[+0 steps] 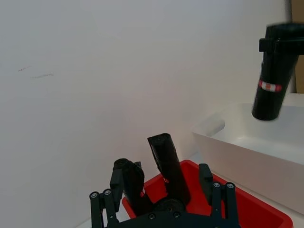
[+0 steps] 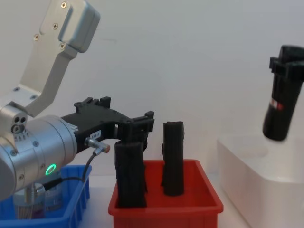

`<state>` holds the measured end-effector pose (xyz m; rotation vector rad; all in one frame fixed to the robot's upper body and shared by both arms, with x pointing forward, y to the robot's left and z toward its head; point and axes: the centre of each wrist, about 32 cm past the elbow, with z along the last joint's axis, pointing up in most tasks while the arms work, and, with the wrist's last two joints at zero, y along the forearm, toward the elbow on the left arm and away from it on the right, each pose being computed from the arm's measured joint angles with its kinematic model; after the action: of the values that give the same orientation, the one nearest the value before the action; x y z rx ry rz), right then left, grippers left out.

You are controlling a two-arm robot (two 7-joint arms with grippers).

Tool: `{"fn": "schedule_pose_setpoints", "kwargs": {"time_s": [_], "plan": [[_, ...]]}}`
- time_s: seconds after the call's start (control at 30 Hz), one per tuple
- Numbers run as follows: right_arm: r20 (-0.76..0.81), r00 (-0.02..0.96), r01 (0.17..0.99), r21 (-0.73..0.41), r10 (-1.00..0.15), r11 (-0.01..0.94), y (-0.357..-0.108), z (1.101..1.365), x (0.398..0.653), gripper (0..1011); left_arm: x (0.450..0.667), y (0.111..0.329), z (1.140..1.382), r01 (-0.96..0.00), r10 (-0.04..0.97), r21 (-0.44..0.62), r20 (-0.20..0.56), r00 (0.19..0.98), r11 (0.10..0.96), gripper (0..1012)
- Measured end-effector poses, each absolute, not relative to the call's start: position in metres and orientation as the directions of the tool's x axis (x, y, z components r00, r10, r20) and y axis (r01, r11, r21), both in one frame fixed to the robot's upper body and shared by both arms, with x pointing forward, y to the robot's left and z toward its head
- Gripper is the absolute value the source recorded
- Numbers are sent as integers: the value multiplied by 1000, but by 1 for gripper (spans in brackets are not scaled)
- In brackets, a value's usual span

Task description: Pick the cotton swabs from the blue box and place them into the white box.

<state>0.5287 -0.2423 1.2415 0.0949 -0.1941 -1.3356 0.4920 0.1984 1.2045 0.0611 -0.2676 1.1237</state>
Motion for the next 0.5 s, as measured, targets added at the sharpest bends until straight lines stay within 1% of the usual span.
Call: {"fn": "schedule_pose_setpoints", "kwargs": {"time_s": [0.1,0.13,0.17,0.23,0.3,0.37,0.4,0.47,0.5], "plan": [[82,217,959,169,-973,228,-242,1239,530,577,492,198,1204,-897,882,-86,242,404,434,1004],[81,217,959,166,-973,227,-243,1238,530,591,492,198,1204,-897,882,-86,242,404,434,1004],[79,216,961,162,-973,226,-243,1237,531,648,492,198,1204,-897,882,-86,242,404,434,1004],[77,215,962,158,-974,225,-243,1236,531,692,492,198,1204,-897,882,-86,242,404,434,1004],[76,213,963,153,-974,223,-243,1235,532,768,492,198,1204,-897,882,-86,242,404,434,1004],[74,212,964,149,-974,221,-243,1234,532,804,492,198,1204,-897,882,-86,242,404,434,1004],[74,212,964,147,-974,221,-243,1234,533,859,492,198,1204,-897,882,-86,242,404,434,1004],[73,211,965,145,-975,220,-243,1233,533,884,492,198,1204,-897,882,-86,242,404,434,1004],[72,211,965,143,-975,220,-243,1233,533,942,492,198,1204,-897,882,-86,242,404,434,1004]]}}
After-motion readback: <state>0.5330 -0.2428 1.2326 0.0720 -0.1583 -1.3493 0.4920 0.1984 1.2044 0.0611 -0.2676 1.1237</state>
